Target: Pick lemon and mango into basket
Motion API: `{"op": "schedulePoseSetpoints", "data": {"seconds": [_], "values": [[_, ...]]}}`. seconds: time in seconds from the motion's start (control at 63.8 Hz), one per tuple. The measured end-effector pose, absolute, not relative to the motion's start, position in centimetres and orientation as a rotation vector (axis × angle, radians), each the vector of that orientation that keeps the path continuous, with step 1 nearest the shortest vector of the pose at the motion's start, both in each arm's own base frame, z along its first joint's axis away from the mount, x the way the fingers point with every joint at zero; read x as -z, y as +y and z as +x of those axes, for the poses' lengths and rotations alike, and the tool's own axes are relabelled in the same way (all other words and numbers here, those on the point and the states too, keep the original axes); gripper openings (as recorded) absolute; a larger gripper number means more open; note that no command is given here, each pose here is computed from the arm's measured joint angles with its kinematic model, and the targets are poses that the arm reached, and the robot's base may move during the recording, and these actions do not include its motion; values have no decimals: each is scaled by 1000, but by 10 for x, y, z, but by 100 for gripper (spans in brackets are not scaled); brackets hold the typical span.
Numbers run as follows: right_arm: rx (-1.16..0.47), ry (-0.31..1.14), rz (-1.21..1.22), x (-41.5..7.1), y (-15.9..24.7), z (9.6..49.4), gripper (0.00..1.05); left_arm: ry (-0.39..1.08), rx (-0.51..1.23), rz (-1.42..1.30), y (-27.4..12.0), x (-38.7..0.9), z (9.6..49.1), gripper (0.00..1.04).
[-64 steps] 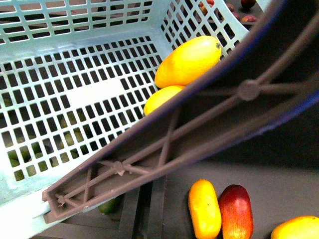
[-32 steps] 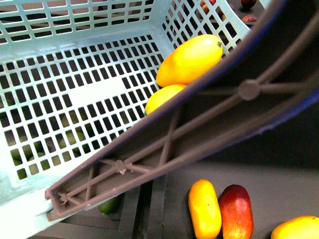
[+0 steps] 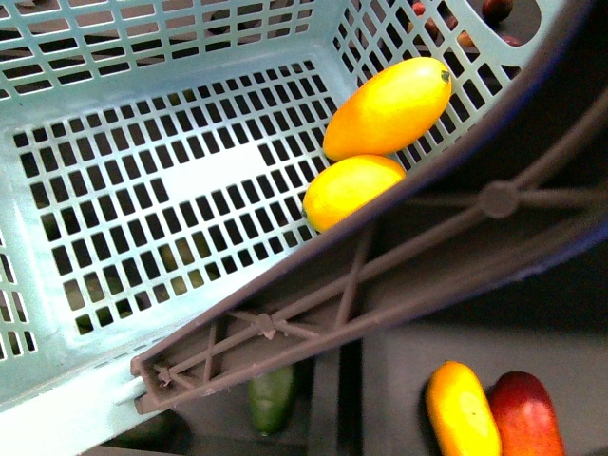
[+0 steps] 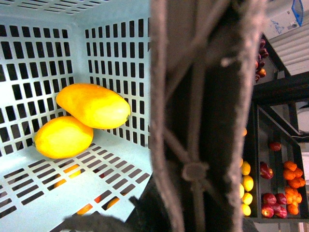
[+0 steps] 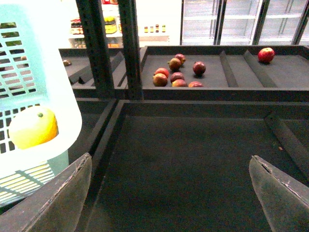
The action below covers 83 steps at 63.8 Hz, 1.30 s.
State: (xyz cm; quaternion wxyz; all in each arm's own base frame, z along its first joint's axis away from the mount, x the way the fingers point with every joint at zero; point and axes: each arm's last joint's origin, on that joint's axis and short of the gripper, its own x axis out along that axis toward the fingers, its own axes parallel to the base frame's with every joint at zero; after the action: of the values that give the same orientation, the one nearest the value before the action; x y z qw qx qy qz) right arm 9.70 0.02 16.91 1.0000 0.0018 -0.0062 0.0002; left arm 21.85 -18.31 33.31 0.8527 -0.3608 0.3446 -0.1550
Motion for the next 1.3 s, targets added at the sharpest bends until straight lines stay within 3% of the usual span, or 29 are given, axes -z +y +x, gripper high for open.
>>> {"op": "schedulePoseSetpoints", "data": {"seconds": [1.301], "values": [[-5, -12, 3, -169, 0, 97, 96, 721, 322, -756, -183, -333, 219, 4]]}}
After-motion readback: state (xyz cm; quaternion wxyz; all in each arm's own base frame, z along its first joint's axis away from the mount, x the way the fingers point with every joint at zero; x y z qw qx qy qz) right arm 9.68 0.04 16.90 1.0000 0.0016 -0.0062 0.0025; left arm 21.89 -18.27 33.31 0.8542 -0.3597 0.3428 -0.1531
